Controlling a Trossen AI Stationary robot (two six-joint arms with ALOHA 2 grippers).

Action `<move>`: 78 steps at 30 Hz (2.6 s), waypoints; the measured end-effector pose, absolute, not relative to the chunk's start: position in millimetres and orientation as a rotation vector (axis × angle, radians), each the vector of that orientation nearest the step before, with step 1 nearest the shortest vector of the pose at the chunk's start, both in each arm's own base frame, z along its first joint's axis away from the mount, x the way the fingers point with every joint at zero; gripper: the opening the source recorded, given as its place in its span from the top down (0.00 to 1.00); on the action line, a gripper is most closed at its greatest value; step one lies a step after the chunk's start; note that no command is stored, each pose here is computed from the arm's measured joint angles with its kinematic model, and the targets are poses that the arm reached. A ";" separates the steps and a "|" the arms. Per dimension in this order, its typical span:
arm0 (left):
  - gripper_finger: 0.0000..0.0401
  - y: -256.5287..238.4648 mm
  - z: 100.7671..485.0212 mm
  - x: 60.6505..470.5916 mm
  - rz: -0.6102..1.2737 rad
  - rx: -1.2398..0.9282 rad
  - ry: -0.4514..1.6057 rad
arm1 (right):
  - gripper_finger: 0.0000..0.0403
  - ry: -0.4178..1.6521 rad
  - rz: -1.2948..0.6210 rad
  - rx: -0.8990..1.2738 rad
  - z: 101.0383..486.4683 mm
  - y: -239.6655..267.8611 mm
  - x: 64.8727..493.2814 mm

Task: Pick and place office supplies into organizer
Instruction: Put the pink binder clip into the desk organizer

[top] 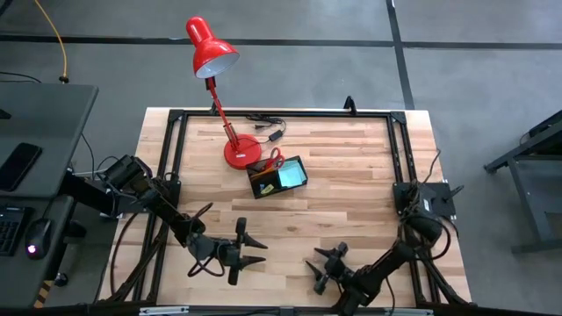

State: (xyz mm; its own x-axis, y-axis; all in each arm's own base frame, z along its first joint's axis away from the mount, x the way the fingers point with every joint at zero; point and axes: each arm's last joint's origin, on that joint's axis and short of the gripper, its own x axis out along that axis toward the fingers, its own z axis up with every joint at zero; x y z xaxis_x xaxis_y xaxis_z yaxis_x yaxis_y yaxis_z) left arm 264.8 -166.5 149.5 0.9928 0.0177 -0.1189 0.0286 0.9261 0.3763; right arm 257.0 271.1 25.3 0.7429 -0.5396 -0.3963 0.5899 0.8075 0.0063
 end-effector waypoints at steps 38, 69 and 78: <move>0.62 -166.9 150.5 264.9 -0.019 0.376 0.110 | 0.96 0.439 -0.579 0.000 47.6 273.5 263.1; 0.62 -153.9 203.1 205.5 -0.045 0.531 -0.189 | 0.95 0.533 -0.588 -0.168 121.0 203.8 339.8; 0.62 -113.6 185.6 160.9 -0.161 0.471 -0.257 | 0.95 0.518 -0.484 -0.205 133.1 183.4 370.4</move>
State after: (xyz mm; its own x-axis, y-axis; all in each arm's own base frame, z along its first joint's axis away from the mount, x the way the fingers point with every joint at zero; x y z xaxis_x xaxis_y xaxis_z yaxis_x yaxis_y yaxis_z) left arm 160.9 -113.6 185.6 0.9553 -0.2112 0.2071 0.0934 0.8796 0.4665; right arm 370.4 183.4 133.1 0.7599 -0.4919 -0.4250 0.3903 0.8681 -0.3069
